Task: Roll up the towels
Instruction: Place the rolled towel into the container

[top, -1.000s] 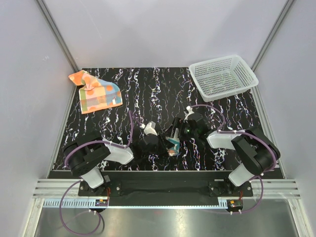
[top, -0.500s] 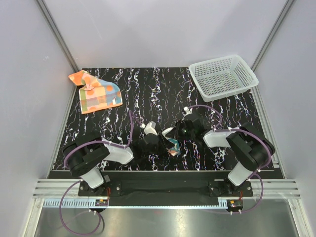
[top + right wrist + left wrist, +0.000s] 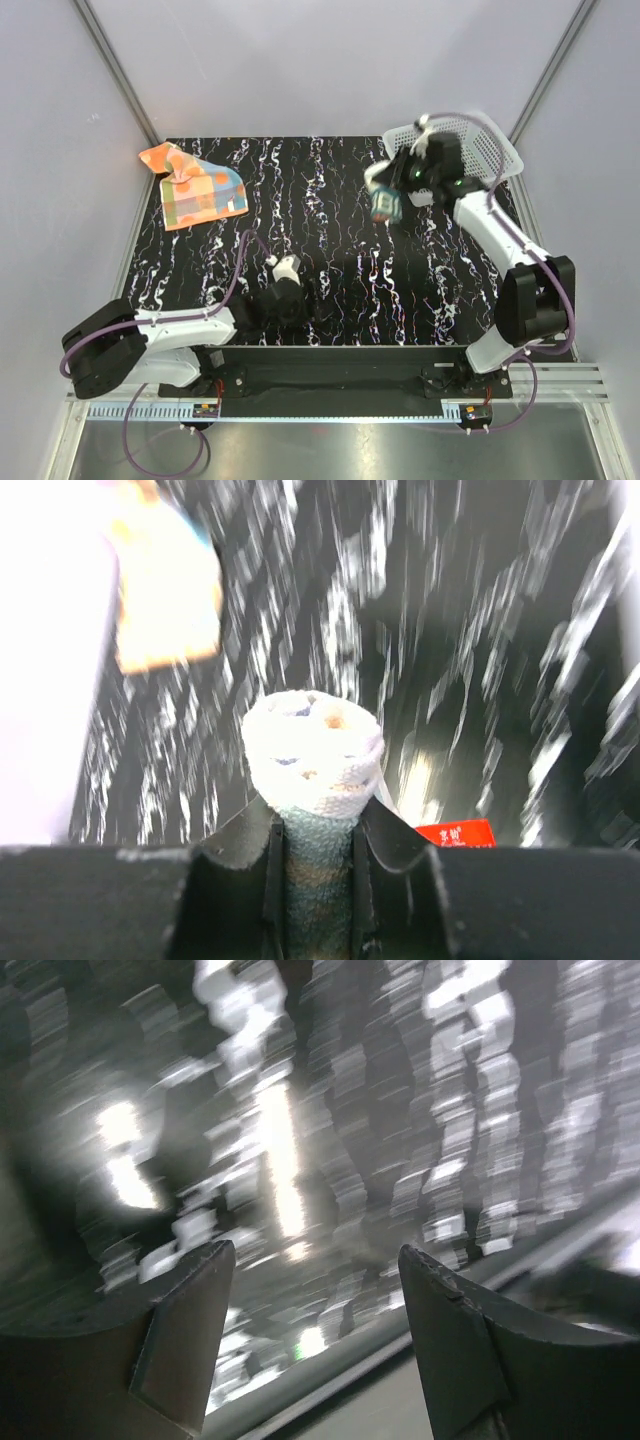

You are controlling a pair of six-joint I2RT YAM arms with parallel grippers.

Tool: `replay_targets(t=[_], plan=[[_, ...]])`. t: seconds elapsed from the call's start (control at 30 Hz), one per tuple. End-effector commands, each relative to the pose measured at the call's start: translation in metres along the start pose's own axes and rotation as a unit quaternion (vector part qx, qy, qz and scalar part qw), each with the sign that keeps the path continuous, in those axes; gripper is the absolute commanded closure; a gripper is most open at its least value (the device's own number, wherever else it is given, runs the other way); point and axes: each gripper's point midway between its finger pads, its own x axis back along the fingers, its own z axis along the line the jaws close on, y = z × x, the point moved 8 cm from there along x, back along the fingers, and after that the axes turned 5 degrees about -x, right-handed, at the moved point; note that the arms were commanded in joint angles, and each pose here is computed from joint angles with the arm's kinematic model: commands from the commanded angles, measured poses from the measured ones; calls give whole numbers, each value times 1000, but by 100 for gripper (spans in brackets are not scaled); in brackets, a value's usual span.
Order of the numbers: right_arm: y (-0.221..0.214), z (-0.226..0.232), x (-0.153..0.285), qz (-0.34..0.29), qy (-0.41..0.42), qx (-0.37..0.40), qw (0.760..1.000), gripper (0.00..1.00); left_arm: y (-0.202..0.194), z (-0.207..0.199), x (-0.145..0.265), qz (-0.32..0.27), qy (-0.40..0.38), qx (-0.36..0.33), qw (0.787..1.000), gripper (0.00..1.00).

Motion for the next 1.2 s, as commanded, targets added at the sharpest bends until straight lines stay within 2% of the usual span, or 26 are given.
replay_targets(t=[0.0,0.03,0.1,0.13,0.23,0.27,0.43,0.57,0.73,0.93,1.17], plan=[[48,8,18,-19,19,56,998,100,-20,41,12,34,74,-51,995,29],[79,7,28,-53,22,59,997,100,-20,40,13,32,65,-52,996,29],[99,-6,19,-54,31,51,997,100,-19,38,15,27,48,-52,997,28],[125,-19,17,-72,31,42,996,100,-20,38,15,25,43,-52,997,28],[160,-22,13,-88,57,48,993,100,-22,42,15,28,48,-53,997,28],[156,-45,-9,-61,38,27,997,100,-22,41,14,29,47,-55,997,28],[159,-95,-63,-19,9,31,999,100,-21,42,8,27,45,-53,997,29],[150,-145,-85,2,-24,15,1000,100,-22,46,5,35,46,-49,997,29],[136,-200,-97,29,-1,-47,998,100,-20,54,1,39,49,-34,997,30],[117,-237,-111,51,-28,-66,996,100,-19,55,-7,55,57,-30,996,32],[111,-246,-113,61,-53,-51,995,98,-19,55,-11,62,67,-30,995,33]])
